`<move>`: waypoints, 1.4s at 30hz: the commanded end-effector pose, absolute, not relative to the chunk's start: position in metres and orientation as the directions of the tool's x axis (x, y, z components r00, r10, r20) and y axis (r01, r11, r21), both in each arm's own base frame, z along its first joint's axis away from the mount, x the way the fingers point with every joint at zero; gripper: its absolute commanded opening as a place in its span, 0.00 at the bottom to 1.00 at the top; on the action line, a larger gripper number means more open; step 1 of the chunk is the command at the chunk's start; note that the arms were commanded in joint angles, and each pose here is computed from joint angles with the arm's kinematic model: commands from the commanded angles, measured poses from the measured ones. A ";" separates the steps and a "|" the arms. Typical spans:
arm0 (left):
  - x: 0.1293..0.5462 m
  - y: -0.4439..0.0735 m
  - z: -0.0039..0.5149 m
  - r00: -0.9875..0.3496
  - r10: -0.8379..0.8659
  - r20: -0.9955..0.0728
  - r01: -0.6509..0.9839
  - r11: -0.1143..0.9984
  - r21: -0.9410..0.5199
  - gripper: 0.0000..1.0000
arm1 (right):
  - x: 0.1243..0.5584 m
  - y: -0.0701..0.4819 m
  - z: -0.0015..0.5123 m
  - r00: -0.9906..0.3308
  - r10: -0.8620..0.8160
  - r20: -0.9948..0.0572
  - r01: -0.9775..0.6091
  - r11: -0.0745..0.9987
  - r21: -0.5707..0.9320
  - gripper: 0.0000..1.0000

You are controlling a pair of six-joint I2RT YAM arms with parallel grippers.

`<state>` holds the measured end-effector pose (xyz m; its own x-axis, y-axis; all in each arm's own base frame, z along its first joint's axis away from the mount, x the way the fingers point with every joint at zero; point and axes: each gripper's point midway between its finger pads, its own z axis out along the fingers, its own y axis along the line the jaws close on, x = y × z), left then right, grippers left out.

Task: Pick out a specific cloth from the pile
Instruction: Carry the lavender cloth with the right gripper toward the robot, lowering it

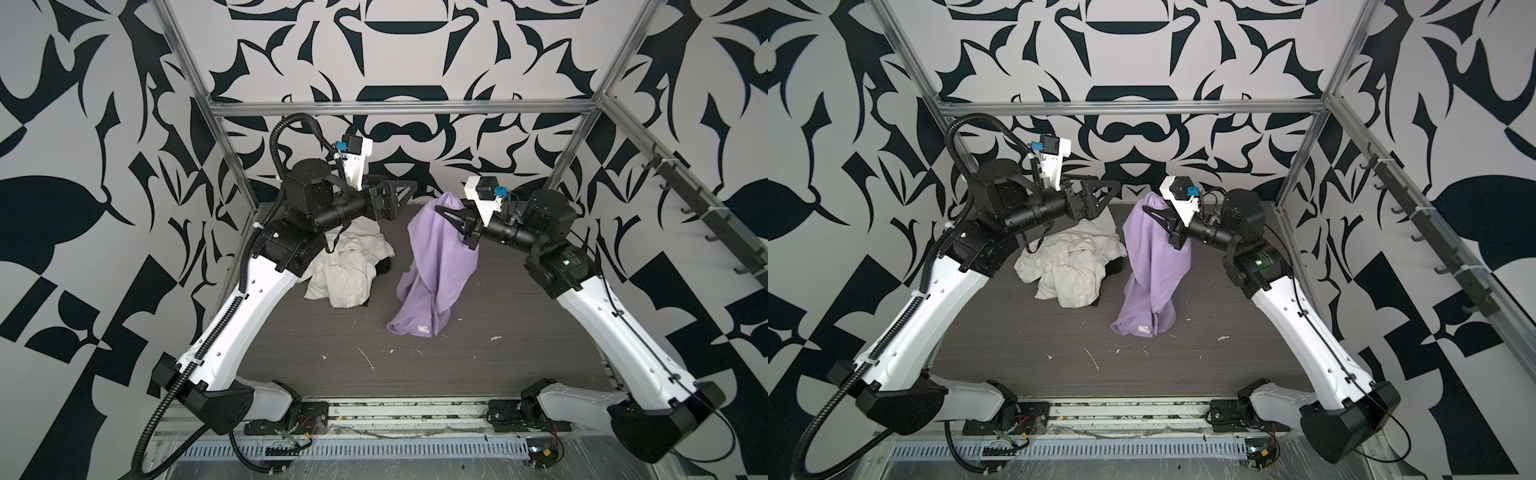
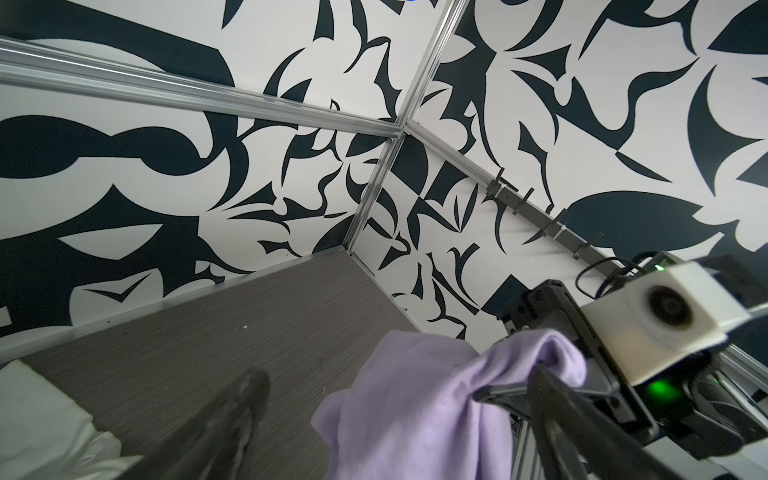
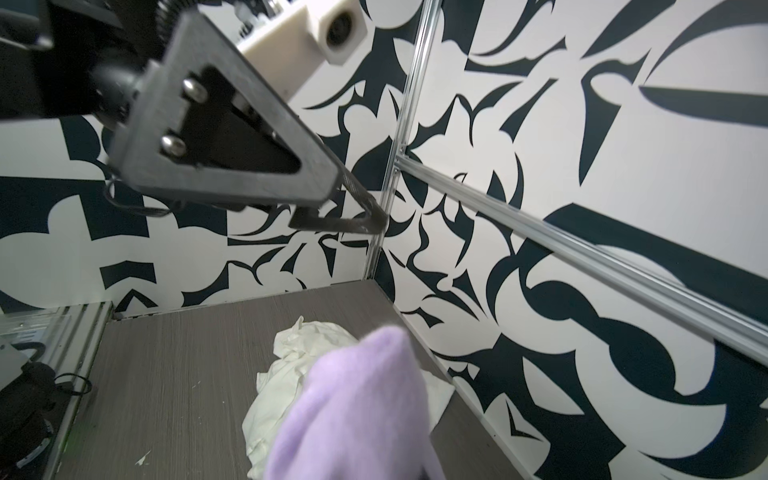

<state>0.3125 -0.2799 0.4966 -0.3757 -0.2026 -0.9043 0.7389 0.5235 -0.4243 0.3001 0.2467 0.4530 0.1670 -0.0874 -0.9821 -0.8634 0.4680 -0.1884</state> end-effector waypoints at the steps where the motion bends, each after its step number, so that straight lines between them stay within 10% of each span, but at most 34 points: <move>1: 0.312 -0.276 0.505 -0.341 -0.216 -0.915 0.746 0.530 -0.404 0.99 | 0.304 0.239 0.473 0.220 -0.013 -0.975 -0.861 0.469 -0.200 0.00; 42: 0.335 -0.297 0.482 -0.433 -0.209 -0.877 0.724 0.499 -0.476 0.99 | 0.336 0.173 0.361 -0.055 -0.352 -0.934 -0.703 0.678 -0.214 0.00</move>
<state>0.3379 -0.2984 0.4667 -0.4546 -0.1893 -0.8703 0.7043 0.5218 -0.4814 0.3299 0.1749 0.3534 -0.0808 -0.3333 -0.9394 -0.7368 0.6547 -0.1689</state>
